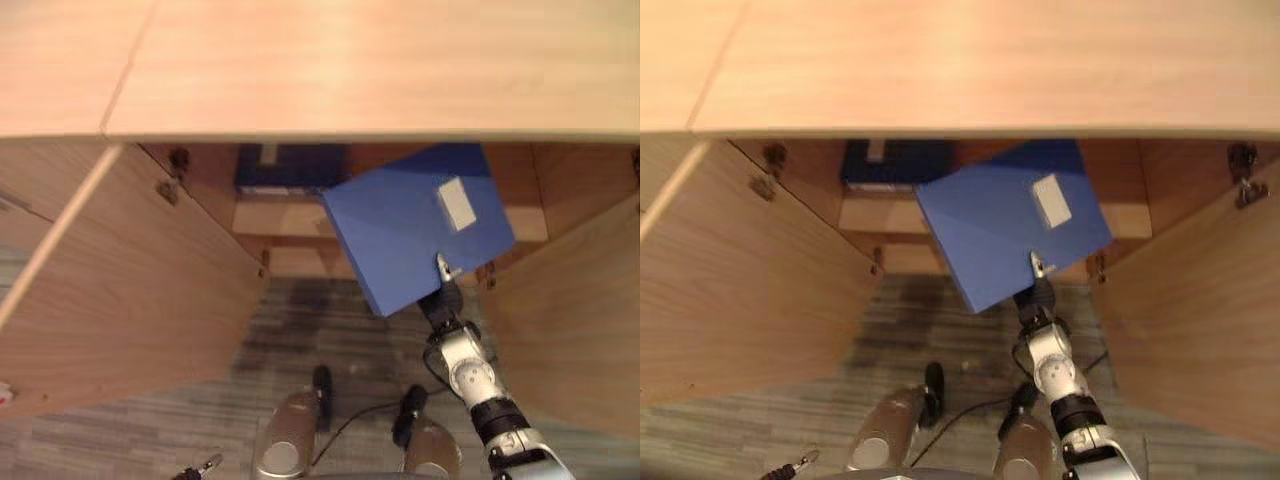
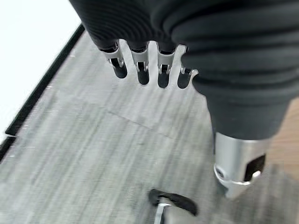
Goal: Put the empty folder in the office cabinet
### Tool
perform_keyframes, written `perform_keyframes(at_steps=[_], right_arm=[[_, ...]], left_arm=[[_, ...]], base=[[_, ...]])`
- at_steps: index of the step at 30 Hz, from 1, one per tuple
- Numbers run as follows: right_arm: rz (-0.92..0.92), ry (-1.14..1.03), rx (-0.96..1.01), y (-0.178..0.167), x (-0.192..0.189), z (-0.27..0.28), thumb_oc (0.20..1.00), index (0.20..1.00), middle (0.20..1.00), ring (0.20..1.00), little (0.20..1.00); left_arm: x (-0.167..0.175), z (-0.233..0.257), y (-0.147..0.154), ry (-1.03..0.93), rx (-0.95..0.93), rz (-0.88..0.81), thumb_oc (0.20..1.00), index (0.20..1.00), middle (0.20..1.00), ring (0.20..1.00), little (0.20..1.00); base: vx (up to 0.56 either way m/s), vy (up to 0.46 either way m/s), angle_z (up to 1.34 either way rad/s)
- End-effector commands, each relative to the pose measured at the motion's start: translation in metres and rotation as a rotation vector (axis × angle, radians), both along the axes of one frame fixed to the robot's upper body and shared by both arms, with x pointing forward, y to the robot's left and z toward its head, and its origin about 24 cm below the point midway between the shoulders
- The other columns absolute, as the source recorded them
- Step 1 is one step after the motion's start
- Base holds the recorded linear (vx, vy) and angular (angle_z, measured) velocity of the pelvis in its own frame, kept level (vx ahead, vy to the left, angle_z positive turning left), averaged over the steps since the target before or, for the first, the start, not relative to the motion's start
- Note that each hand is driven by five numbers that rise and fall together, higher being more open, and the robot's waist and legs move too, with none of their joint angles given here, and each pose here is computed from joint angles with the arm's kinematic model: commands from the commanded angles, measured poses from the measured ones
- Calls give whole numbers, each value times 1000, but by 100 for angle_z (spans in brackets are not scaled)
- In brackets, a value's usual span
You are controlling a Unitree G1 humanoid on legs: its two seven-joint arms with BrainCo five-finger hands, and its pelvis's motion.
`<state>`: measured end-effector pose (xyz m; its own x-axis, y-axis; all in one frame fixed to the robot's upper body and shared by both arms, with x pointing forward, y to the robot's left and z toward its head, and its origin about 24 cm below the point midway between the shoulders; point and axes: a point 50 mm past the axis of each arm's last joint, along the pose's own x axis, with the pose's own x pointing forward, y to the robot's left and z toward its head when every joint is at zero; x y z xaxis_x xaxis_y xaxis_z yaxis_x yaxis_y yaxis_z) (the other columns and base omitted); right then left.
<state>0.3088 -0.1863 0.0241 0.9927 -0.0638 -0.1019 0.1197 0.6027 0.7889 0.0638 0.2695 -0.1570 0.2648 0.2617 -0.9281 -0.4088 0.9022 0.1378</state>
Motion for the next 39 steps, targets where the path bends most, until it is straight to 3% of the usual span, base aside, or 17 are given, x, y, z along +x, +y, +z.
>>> perform_keyframes(at_steps=[1, 9, 21, 26, 34, 39], right_arm=[[-60, -257, 21, 3, 8, 55, 200, 200, 200, 200, 200], [-143, -420, 31, -11, 23, 108, 200, 200, 200, 200, 200], [-253, -520, 14, -42, 62, 189, 200, 200, 200, 200, 200], [-432, -424, 128, -83, 88, 249, 200, 200, 200, 200, 200], [-569, -283, 188, -125, 83, 256, 200, 200, 200, 200, 200], [-573, -230, 134, -127, 83, 253, 200, 200, 200, 200, 200]], left_arm=[[-20, -2, 4, 67, 49, -21, 1000, 1000, 1000, 1000, 1000], [11, 3, -8, -65, 26, -82, 1000, 1000, 1000, 1000, 1000], [-15, 2, 9, 61, 71, -76, 1000, 1000, 1000, 1000, 1000], [-7, 10, 27, 47, 118, -65, 1000, 1000, 1000, 1000, 1000], [-12, 15, 42, 80, 157, -69, 1000, 1000, 1000, 1000, 1000], [-20, 16, 47, 105, 167, -54, 1000, 1000, 1000, 1000, 1000]], base=[[5, -30, 23], [-22, -50, 19], [32, -48, 8], [48, -25, 3], [37, -25, 5], [15, -13, 3]])
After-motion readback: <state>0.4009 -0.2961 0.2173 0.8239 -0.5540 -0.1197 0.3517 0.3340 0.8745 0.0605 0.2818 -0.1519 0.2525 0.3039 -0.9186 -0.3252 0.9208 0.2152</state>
